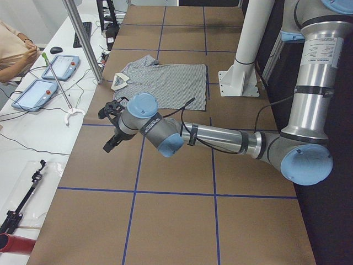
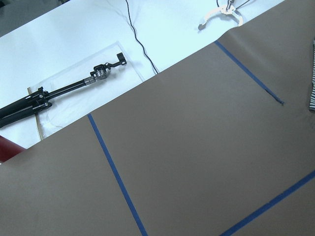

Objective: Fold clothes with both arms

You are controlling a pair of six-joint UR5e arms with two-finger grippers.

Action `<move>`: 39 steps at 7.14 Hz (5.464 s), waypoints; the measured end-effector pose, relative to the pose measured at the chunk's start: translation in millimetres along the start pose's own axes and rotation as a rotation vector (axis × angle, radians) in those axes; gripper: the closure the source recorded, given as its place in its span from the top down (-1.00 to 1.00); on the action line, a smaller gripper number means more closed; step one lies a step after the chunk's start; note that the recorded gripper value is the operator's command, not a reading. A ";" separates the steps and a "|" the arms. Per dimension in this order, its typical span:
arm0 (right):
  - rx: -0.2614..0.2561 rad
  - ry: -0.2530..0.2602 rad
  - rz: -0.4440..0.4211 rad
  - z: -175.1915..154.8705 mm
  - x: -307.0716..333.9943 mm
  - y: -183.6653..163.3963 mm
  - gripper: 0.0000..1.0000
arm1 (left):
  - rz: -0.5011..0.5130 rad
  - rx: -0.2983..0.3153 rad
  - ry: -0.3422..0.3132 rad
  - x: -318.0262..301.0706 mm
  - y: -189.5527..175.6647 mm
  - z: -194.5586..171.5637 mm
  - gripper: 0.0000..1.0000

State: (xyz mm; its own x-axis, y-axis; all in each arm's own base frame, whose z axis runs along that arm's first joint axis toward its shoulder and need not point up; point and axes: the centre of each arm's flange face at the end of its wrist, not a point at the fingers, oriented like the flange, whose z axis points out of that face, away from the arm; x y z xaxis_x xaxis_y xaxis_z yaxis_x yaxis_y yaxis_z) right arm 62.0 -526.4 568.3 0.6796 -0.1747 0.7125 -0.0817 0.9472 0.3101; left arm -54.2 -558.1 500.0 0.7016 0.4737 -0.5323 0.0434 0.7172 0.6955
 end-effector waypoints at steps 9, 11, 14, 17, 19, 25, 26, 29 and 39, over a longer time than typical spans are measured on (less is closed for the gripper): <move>0.096 0.026 0.243 140.7 -343.5 -113.1 0.98 | 0.048 0.017 0.137 78.9 -27.0 57.4 1.00; 0.145 -0.009 0.271 192.2 -365.8 -95.8 0.59 | 0.047 0.020 0.138 80.4 -30.3 57.1 1.00; 0.192 0.004 0.340 238.6 -403.5 -80.8 0.37 | 0.048 0.021 0.139 81.1 -31.3 57.4 1.00; 0.192 0.039 0.346 267.9 -418.2 -76.5 0.24 | 0.049 0.022 0.140 81.6 -31.7 57.1 1.00; 0.182 0.066 0.344 283.6 -417.1 -69.4 0.07 | 0.050 0.023 0.140 81.8 -31.9 56.8 1.00; 0.175 0.089 0.343 296.7 -415.9 -66.7 -0.30 | 0.056 0.025 0.142 82.4 -31.1 56.6 1.00; 0.175 0.091 0.343 297.5 -415.9 -67.1 -0.29 | 0.056 0.024 0.142 82.4 -30.8 56.6 1.00; 0.175 0.095 0.344 298.8 -414.5 -67.8 -1.00 | 0.057 0.024 0.142 82.1 -30.1 56.7 1.00; 0.278 0.177 0.568 235.3 -627.1 -153.2 -1.00 | 0.054 0.016 0.141 80.2 -24.7 58.2 1.00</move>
State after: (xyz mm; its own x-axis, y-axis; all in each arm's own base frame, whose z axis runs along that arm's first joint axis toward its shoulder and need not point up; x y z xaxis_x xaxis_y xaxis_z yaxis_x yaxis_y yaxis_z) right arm -523.2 -625.3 222.0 0.5829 0.4012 0.7066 -0.6325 0.7699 0.0846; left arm 42.4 -567.6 468.3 0.5965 0.5794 -0.5555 0.0206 0.6808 0.7322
